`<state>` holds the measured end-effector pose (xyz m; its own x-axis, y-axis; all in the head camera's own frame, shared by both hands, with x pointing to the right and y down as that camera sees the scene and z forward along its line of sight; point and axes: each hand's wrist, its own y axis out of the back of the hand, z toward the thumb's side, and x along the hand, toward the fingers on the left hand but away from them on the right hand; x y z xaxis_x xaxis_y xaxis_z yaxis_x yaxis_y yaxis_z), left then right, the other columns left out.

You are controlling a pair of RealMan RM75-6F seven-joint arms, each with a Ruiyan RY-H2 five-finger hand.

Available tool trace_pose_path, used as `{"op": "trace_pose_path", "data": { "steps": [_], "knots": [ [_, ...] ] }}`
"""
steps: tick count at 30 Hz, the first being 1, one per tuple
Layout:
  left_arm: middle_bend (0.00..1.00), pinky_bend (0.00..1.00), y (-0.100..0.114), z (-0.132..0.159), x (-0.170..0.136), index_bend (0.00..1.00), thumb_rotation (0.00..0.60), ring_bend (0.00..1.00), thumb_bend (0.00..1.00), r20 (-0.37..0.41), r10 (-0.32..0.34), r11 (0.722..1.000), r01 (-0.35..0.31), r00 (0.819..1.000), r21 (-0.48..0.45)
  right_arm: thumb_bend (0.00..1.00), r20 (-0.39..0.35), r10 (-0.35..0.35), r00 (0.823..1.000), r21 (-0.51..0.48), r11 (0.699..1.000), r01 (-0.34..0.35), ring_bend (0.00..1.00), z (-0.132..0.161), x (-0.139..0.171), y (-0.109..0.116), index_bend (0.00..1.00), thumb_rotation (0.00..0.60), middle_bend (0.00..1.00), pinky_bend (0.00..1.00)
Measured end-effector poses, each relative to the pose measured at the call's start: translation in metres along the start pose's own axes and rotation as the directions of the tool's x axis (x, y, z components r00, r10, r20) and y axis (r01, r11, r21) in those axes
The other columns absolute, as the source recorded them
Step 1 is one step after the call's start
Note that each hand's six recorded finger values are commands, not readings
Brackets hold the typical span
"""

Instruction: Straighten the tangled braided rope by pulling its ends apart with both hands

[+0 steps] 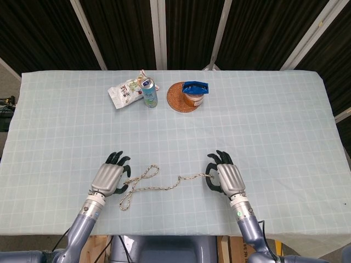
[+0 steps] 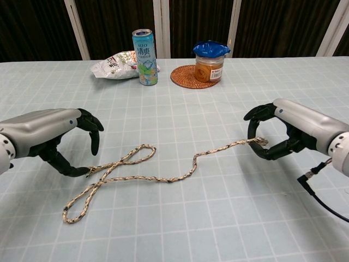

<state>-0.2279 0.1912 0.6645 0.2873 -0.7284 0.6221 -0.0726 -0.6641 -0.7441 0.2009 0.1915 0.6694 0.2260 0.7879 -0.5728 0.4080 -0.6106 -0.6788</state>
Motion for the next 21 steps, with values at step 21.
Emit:
{"op": "trace_pose_path", "data": {
  "steps": [21],
  "knots": [
    [0.17, 0.00, -0.020, 0.010, 0.012, 0.51, 0.600, 0.00, 0.34, -0.010, -0.033, 0.999, 0.033, 0.999, -0.001, 0.51, 0.012, 0.000, 1.000, 0.001, 1.000, 0.000, 0.00, -0.007, -0.001, 0.001, 0.61, 0.600, 0.21, 0.00]
  ]
}}
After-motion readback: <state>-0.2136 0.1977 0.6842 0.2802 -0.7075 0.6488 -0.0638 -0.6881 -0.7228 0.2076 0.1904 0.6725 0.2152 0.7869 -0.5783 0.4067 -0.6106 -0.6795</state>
